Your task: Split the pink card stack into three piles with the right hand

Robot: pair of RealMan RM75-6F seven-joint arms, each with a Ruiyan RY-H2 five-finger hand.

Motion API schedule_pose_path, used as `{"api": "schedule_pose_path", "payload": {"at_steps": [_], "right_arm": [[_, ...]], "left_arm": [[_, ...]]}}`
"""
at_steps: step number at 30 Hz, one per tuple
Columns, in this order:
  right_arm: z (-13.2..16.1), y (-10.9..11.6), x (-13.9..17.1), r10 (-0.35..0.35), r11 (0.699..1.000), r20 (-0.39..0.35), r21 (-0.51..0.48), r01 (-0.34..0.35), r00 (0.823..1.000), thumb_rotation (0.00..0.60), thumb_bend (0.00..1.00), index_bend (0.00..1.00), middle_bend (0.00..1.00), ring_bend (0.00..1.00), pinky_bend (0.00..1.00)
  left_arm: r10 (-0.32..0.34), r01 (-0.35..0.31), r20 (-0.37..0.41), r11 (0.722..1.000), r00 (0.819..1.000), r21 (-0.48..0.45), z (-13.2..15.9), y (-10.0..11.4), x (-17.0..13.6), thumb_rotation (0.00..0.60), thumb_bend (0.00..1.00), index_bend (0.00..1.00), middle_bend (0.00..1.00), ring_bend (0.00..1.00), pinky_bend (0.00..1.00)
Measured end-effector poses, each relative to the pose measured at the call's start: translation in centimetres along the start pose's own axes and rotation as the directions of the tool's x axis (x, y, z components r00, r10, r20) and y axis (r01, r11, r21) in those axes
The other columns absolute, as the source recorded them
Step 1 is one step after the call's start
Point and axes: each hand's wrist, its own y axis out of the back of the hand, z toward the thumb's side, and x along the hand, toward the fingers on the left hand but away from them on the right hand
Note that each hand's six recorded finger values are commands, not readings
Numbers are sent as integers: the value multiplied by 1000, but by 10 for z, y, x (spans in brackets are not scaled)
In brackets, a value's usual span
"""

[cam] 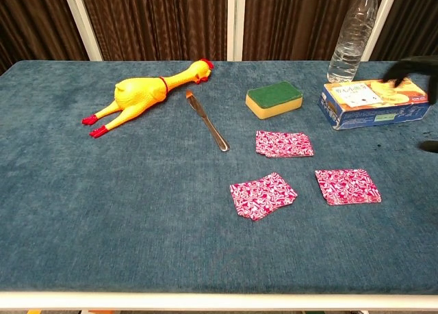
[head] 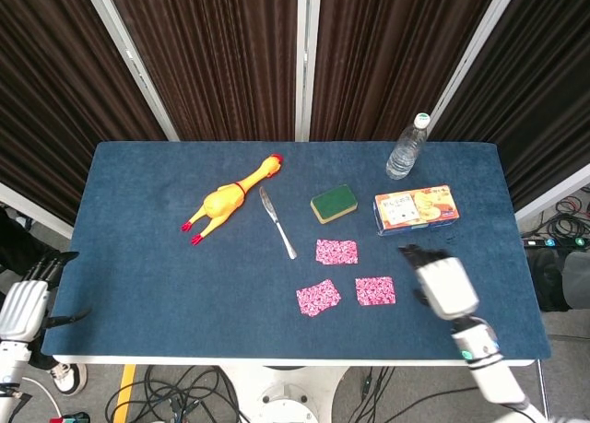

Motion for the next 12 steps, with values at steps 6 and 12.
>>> {"api": "schedule_pose_path", "payload": {"at_steps": [6,12], "right_arm": [[-50,-11,25,22,1000,156,17,-25,988,600,0,0,0,0,0],[-95,-24,56,26,999,294,-41,-15,955,600,0,0,0,0,0]], "left_arm": [[3,-3,10,1000,1000,9,5,0,1,600,34,157,154,64,179],[5,-5,22,1000,1000,17,9,1,3,600,34,157,154,64,179]]}}
